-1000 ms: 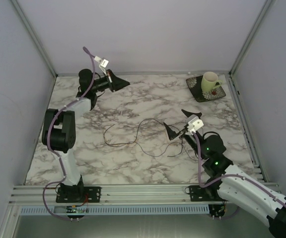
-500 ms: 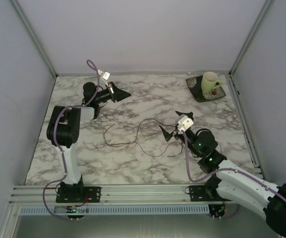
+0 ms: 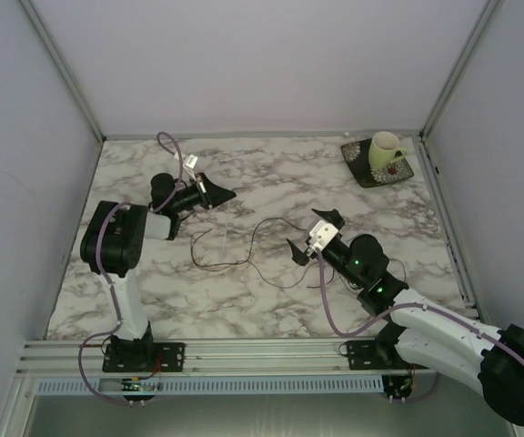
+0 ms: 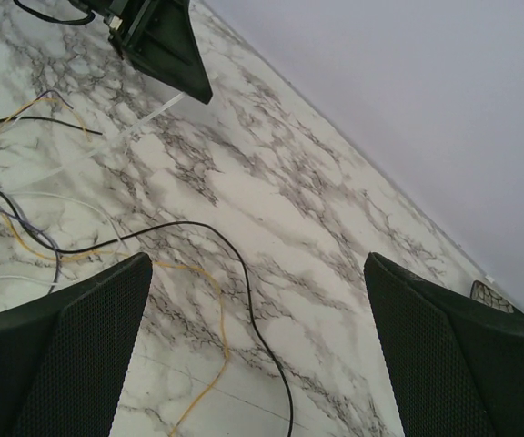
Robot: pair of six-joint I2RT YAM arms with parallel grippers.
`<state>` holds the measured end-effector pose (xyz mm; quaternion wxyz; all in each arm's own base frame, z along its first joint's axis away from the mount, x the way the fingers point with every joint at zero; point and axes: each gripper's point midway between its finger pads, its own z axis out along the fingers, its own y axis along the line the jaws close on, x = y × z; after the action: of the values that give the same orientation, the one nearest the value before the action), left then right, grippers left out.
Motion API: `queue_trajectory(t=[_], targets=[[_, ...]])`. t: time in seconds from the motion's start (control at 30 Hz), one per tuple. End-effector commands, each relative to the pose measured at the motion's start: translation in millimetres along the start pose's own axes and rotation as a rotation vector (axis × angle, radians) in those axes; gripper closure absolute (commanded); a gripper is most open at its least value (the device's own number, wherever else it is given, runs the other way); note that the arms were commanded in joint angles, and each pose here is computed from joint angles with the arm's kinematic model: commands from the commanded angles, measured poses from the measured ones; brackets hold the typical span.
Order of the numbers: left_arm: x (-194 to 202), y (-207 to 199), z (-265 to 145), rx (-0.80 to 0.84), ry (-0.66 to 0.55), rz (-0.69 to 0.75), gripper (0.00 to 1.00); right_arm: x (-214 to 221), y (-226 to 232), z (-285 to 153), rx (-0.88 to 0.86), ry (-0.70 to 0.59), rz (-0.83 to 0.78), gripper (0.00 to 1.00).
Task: Zip-tie the wires
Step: Tie the cable at the center of the board.
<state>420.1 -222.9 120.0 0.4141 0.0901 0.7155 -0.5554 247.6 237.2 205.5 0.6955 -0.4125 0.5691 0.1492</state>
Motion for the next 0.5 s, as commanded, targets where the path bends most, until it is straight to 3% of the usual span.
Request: queue_trajectory(t=[0.0,0.37,0.47], targets=[[-28,-24,-3,0.048,-0.096,0.144,1.00,-15,6,3,-0.031,-0.062,-0.016,0.01],[-17,-24,-19,-0.018,-0.142,0.100,1.00,-2,38,4,-0.141,-0.046,-0.101,0.02],[-9,-22,-22,-0.041,-0.122,0.089,1.00,0,53,6,-0.179,-0.059,-0.171,0.07]])
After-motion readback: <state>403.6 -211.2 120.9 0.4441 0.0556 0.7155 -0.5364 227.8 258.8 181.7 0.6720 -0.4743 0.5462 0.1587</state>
